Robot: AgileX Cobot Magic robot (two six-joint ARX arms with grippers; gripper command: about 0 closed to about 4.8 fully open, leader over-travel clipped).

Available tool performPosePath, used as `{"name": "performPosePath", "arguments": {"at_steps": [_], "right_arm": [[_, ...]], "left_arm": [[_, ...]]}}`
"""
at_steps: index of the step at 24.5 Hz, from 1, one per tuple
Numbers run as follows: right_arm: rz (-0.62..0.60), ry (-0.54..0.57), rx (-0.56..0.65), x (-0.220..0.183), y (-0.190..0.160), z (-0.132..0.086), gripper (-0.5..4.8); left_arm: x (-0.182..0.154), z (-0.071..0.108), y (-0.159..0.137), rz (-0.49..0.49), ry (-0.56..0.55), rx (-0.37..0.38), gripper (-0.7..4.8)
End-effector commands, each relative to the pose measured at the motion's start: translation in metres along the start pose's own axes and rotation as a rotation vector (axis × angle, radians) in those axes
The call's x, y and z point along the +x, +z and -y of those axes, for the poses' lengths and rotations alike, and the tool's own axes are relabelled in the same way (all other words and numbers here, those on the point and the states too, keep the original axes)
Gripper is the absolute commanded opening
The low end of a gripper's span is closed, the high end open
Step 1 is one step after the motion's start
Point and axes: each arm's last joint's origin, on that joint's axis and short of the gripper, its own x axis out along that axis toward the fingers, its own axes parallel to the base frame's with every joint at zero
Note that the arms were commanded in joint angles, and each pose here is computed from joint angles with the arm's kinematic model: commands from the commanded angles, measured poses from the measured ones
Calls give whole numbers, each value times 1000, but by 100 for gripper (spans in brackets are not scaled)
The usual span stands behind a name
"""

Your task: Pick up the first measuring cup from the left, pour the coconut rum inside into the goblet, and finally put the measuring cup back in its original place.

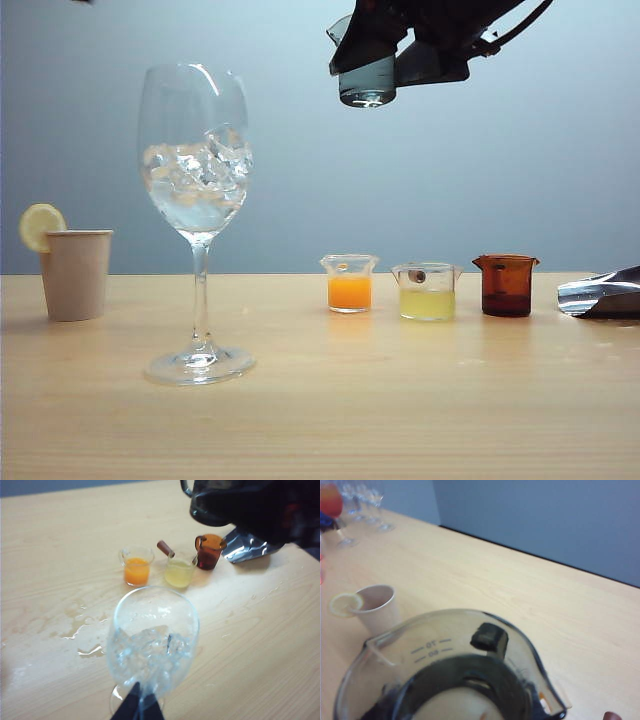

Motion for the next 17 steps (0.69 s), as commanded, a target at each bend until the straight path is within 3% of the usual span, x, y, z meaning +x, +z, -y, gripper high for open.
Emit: {"name": "performPosePath", "arguments": {"at_steps": [1,11,17], "right_arm": [[18,44,-20,-5,6,-6,135],[14,192,-107,-4,4,-47,135],[4,196,-129,-3,4,-49,135]], "left_arm": [[11,2,4,4,-44,-7,-5],[15,1,-1,-78,-24,-7,-5],[5,1,12,-68,44,-3,-6]]}}
